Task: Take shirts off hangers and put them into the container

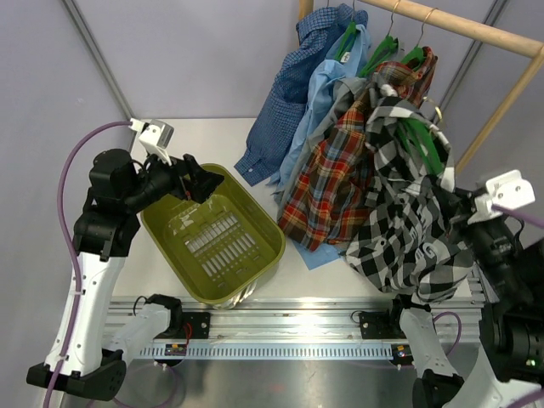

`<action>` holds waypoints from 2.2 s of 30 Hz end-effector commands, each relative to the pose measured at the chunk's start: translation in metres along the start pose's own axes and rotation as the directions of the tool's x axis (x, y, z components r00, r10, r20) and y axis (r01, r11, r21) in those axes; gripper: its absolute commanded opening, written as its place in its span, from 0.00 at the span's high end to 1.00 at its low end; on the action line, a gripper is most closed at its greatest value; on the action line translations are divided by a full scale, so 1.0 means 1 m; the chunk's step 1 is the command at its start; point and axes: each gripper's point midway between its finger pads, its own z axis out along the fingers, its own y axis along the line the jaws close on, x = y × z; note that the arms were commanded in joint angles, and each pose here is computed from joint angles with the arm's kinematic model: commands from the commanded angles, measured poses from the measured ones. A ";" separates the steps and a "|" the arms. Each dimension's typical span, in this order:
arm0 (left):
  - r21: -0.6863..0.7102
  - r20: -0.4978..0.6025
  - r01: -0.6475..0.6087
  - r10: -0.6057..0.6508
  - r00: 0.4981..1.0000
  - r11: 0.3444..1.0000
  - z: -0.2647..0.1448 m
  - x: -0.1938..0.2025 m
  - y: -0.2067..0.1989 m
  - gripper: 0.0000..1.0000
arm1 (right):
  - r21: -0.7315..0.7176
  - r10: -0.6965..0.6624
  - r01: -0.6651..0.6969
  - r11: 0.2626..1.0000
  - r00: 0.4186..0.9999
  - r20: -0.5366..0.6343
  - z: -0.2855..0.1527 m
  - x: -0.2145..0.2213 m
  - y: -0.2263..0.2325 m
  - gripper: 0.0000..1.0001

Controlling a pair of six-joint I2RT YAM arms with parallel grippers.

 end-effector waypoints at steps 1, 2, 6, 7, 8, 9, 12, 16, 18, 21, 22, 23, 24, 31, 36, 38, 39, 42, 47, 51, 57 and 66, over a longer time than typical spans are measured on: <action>0.059 0.142 -0.116 0.107 0.984 0.991 -0.007 -0.040 -0.023 0.01 | -0.238 -0.141 0.206 0.949 0.954 0.264 -0.019 -0.062 0.045 1.00; 0.079 0.160 -0.118 0.104 0.982 0.990 -0.008 -0.044 -0.030 0.01 | -0.338 -0.115 0.218 0.915 0.947 0.300 -0.025 -0.068 0.064 1.00; 0.130 0.252 -0.146 0.110 0.961 0.981 -0.018 -0.066 -0.050 0.01 | -0.615 0.020 0.154 0.774 0.964 0.266 -0.029 -0.064 0.103 1.00; 0.138 0.267 -0.154 0.113 0.957 0.978 -0.021 -0.070 -0.054 0.01 | -0.684 0.063 0.121 0.719 0.969 0.237 -0.025 -0.062 0.110 1.00; 0.144 0.281 -0.168 0.123 0.952 0.975 -0.027 -0.072 -0.058 0.01 | -0.715 0.087 0.096 0.693 0.973 0.215 -0.021 -0.059 0.111 1.00; 0.145 0.286 -0.178 0.131 0.949 0.973 -0.030 -0.072 -0.060 0.01 | -0.733 0.103 0.074 0.676 0.976 0.194 -0.017 -0.057 0.111 1.00; 0.153 0.310 -0.249 0.192 0.931 0.956 -0.046 -0.066 -0.068 0.01 | -0.778 0.155 -0.009 0.628 0.981 0.114 0.004 -0.048 0.105 1.00; 0.143 0.348 -0.355 0.288 0.892 0.924 -0.067 -0.051 -0.074 0.01 | -0.813 0.159 -0.061 0.578 0.987 0.038 0.037 -0.023 0.096 1.00; 0.123 0.361 -0.406 0.340 0.868 0.906 -0.073 -0.048 -0.074 0.01 | -0.833 0.144 -0.080 0.548 0.990 0.000 0.041 -0.012 0.102 1.00; 0.146 0.376 -0.474 0.395 0.838 0.868 -0.074 -0.048 -0.080 0.01 | -0.889 0.048 -0.037 0.456 0.999 -0.017 0.050 0.007 0.128 1.00; 0.169 0.359 -0.471 0.391 0.848 0.866 -0.064 -0.047 -0.079 0.02 | -0.897 0.027 -0.039 0.441 0.999 -0.030 0.055 0.013 0.134 1.00; 0.212 0.358 -0.493 0.402 0.843 0.844 -0.060 -0.044 -0.084 0.03 | -0.895 0.005 -0.056 0.442 0.998 -0.060 0.060 0.024 0.138 1.00; 0.237 0.357 -0.500 0.404 0.842 0.833 -0.054 -0.045 -0.085 0.03 | -0.906 0.003 -0.045 0.421 0.999 -0.048 0.065 0.023 0.146 1.00; 0.437 0.259 -0.482 0.408 0.876 0.759 -0.011 -0.018 -0.098 0.08 | -0.926 -0.106 0.003 0.378 0.994 -0.040 0.097 0.043 0.151 1.00; 0.508 0.150 -0.469 0.462 0.874 0.723 0.023 0.015 -0.111 0.11 | -0.931 -0.181 0.120 0.344 0.982 0.059 0.099 0.044 0.147 1.00; 0.480 0.106 -0.493 0.510 0.853 0.725 0.037 0.024 -0.104 0.14 | -0.935 -0.195 0.133 0.330 0.978 0.071 0.096 0.045 0.147 1.00; 0.479 0.092 -0.499 0.523 0.847 0.723 0.045 0.024 -0.103 0.18 | -0.934 -0.209 0.170 0.314 0.972 0.106 0.095 0.045 0.147 1.00; 0.454 0.084 -0.540 0.569 0.818 0.709 0.059 0.024 -0.099 0.20 | -0.944 -0.214 0.181 0.275 0.969 0.123 0.088 0.048 0.149 1.00; 0.431 0.081 -0.582 0.612 0.787 0.690 0.080 0.022 -0.092 0.27 | -0.955 -0.195 0.167 0.246 0.973 0.119 0.080 0.050 0.153 1.00; 0.398 0.146 -0.613 0.612 0.777 0.683 0.075 0.003 -0.098 0.23 | -0.954 -0.212 0.146 0.263 0.973 0.090 0.083 0.058 0.152 1.00; 0.349 0.258 -0.674 0.625 0.737 0.651 0.040 -0.014 -0.106 0.12 | -0.948 -0.239 0.129 0.290 0.969 0.059 0.084 0.068 0.150 1.00; 0.380 0.183 -0.698 0.691 0.700 0.607 0.049 0.024 -0.089 0.07 | -0.966 -0.193 0.097 0.239 0.980 0.050 0.078 0.065 0.157 1.00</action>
